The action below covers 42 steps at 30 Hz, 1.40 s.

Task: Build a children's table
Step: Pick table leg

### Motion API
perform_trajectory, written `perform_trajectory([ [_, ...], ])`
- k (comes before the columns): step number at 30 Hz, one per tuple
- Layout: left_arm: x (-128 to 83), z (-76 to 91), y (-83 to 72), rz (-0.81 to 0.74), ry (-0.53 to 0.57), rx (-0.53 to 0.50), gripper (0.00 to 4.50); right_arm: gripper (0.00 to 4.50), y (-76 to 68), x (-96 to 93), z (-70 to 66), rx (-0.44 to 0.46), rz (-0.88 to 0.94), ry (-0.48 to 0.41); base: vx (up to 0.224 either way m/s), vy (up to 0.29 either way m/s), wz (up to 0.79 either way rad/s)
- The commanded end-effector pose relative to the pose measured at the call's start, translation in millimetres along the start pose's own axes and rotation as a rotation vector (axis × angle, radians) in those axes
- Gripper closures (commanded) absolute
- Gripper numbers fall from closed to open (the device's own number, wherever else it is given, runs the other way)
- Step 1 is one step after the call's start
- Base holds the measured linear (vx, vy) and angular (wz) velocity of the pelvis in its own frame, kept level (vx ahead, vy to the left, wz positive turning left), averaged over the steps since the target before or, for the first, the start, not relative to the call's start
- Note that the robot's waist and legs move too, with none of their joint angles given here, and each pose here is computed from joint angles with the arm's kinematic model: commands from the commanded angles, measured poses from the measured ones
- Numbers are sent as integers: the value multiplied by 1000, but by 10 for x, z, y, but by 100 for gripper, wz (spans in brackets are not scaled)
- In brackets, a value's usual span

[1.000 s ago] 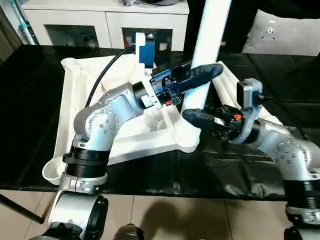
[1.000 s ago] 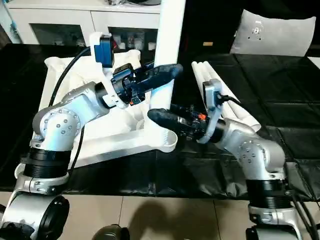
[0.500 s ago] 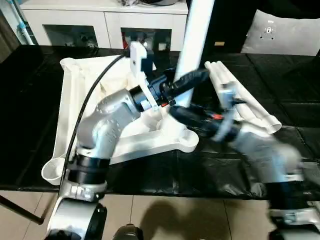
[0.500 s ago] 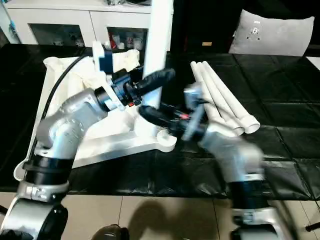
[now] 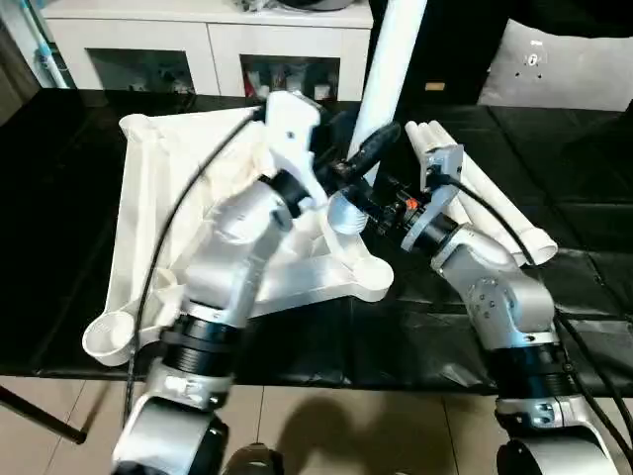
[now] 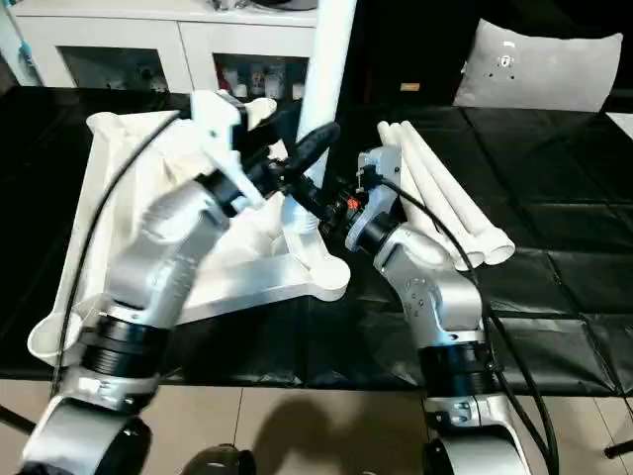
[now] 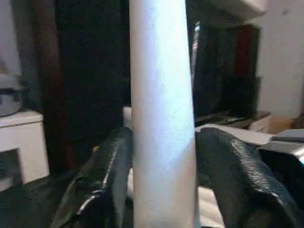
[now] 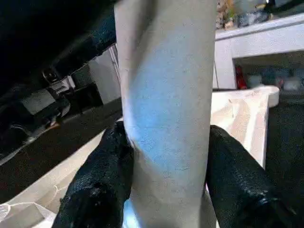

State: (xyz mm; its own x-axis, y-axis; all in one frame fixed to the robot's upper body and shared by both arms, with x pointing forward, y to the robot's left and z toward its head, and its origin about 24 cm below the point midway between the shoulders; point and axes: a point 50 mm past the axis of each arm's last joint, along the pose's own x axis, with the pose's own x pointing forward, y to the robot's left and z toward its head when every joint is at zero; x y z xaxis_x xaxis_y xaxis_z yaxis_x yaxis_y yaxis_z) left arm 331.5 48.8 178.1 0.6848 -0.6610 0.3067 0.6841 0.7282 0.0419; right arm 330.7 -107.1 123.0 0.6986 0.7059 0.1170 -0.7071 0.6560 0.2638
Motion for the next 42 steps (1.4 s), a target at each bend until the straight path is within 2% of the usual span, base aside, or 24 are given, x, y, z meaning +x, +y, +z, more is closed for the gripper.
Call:
perform_trajectory([
  [1,23,-49,-30,12,16,16,226,259,38,51,67,-44,7,-24,0,0,0],
  [7,51,-80,-55,3,24,42,260,259,38,65,58,-56,-1,-25,0,0,0],
  [16,38,-141,8,44,55,45,265,259,45,72,46,-75,3,-16,0,0,0],
  [20,33,-128,65,70,48,11,265,259,38,73,46,-97,-6,-2,0,0,0],
  [21,29,-115,97,84,44,-10,265,224,36,73,55,-93,-1,-3,0,0,0],
  [23,23,-105,138,87,46,-34,265,189,38,59,82,-72,29,-12,0,0,0],
  [27,16,-63,181,71,29,-101,265,156,12,13,130,-29,58,-28,0,0,0],
  [31,11,-4,245,55,17,-165,265,144,-28,-73,186,9,101,-28,0,0,0],
  [34,7,22,275,52,7,-209,265,111,-38,-135,227,37,137,-28,0,0,0],
  [35,0,36,289,36,6,-257,265,99,-77,-192,289,88,147,-52,0,0,0],
  [36,0,37,289,35,6,-260,265,99,-80,-195,294,91,148,-54,0,0,0],
  [40,-36,78,217,-84,-2,-335,265,59,-222,-316,460,222,121,-135,0,0,0],
  [42,-40,93,197,-107,-7,-345,265,49,-231,-344,479,223,130,-134,0,0,0],
])
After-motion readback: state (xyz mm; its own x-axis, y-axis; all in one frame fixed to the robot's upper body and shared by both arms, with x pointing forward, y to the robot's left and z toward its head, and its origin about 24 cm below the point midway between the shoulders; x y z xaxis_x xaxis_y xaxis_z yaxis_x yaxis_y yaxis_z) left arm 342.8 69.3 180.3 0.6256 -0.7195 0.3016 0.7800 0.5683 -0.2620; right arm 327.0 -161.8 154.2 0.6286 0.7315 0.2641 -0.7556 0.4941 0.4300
